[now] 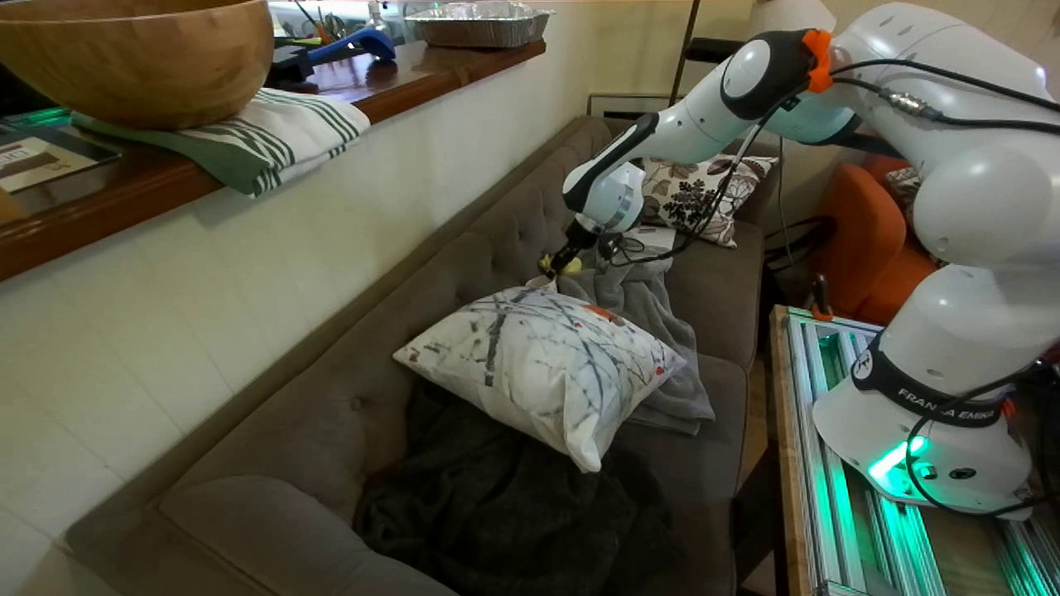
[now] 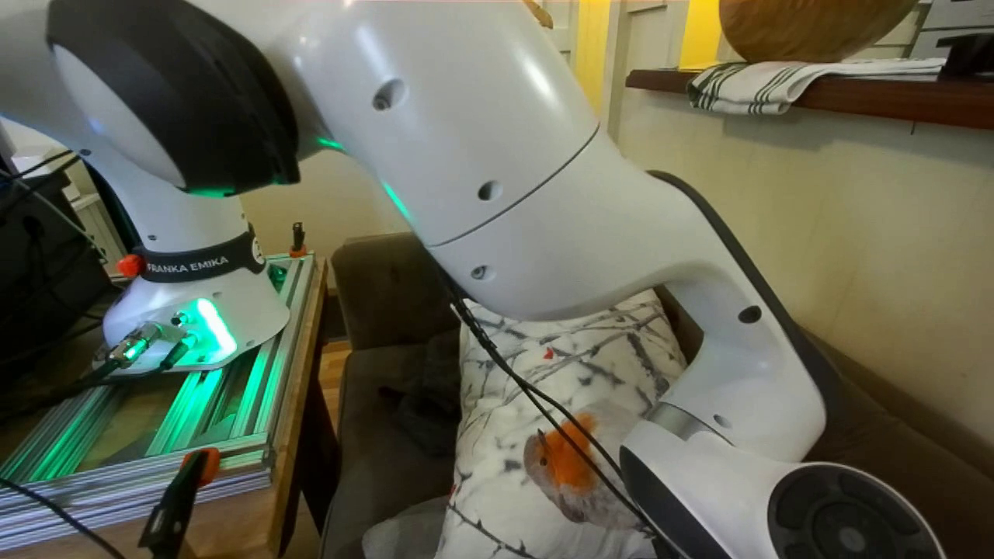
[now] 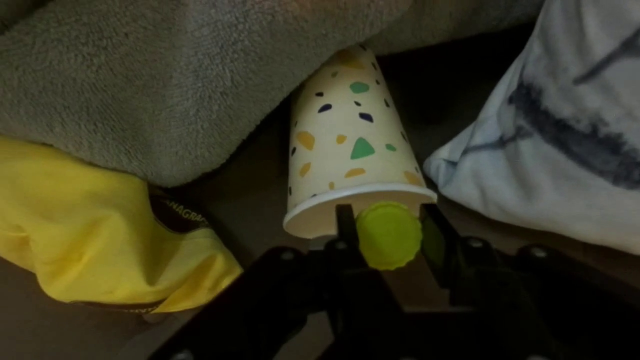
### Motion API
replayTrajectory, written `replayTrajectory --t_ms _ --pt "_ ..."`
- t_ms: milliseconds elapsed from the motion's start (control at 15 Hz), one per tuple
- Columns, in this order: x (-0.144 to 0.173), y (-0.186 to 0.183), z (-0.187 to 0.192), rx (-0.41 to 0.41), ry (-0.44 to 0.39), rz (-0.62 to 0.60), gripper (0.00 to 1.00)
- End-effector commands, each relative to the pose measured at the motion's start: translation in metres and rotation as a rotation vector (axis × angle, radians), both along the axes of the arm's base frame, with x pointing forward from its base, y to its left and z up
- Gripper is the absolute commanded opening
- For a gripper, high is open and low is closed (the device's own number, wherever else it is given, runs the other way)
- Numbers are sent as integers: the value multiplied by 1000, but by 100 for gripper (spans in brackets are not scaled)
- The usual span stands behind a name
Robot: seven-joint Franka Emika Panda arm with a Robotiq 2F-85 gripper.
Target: Put the yellow item into the coffee cup
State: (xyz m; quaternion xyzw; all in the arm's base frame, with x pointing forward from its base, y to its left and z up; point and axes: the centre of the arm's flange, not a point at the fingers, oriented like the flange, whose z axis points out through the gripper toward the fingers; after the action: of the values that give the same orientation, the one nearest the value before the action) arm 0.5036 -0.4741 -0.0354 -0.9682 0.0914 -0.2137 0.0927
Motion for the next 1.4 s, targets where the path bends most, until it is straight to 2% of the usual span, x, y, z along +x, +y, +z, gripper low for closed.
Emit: replayTrajectory --t_ms 0,267,333,600,667,733,933,1067,1333 --pt "11 2 -10 -24 43 -53 68" --pt "5 11 12 -24 29 -31 96" --pt "4 10 18 -34 21 -30 99" --pt "3 1 25 -46 52 -48 100" --pt "1 1 24 -34 93 -30 100" --pt "-5 3 25 -3 168 18 100" --pt "-19 12 28 77 251 123 100" --pt "-22 16 31 130 234 203 100" --pt "-18 16 38 121 197 197 100"
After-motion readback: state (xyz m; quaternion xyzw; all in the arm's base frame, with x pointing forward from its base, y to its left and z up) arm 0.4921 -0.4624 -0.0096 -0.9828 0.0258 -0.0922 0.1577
